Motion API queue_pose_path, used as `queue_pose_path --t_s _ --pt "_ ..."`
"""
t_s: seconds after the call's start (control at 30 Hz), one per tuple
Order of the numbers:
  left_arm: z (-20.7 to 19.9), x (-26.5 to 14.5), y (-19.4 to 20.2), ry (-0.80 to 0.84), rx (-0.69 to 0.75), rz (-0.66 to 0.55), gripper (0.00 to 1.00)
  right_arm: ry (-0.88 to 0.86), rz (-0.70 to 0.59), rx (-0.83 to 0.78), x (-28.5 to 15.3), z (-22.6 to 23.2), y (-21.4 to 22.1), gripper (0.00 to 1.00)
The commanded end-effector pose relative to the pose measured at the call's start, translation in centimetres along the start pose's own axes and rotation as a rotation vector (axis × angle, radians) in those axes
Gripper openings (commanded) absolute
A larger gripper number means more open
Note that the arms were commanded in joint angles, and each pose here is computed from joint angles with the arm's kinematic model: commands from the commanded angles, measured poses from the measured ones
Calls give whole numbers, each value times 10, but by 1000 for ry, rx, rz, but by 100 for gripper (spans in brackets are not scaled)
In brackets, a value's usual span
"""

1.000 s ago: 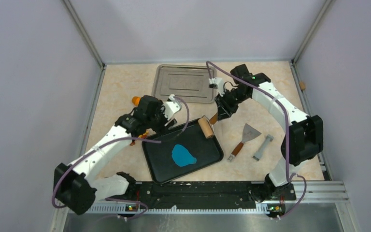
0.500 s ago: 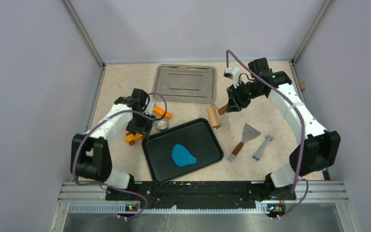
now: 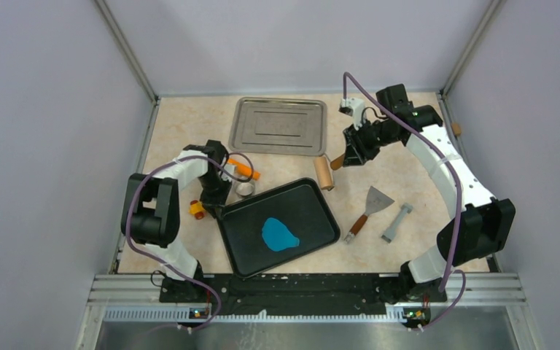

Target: Roll out the dumpling wrappers from the dough

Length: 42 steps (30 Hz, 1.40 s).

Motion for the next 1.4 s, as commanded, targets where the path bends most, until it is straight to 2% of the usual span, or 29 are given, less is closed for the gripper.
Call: queue_pose_path --t_s 0.0,0.2,0.33,0.53,0.73,1.03,1.37 --pt "-26 0 -6 133 14 -5 16 60 -82 -51 -25 -1 -22 0" --pt "-52 -5 -33 171 61 -55 1 78 -66 -58 -26 -2 -17 0" --pt "-62 -5 -61 140 88 -108 0 99 -62 -61 -29 -4 -15 0" --pt "-55 -2 -101 52 84 -152 0 115 -67 -67 -33 -6 -16 0" --pt "-64 -6 -133 73 47 -206 0 100 -75 -61 -30 -5 -18 0" --pt "-72 -9 -136 132 -4 -225 0 -43 -116 71 -7 8 -19 0" --pt "-84 -16 -138 233 -90 -238 0 -62 -78 89 4 4 -14 0"
Point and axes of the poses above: each gripper's point midway between its finger pads, its own x axis out along the fingers, its own z axis along the line the jaws close on, y = z × x, the point moved 2 cm from there along -x, back along the fingers, and after that the axes turned 8 degrees about -x, right-handed, at the moved point
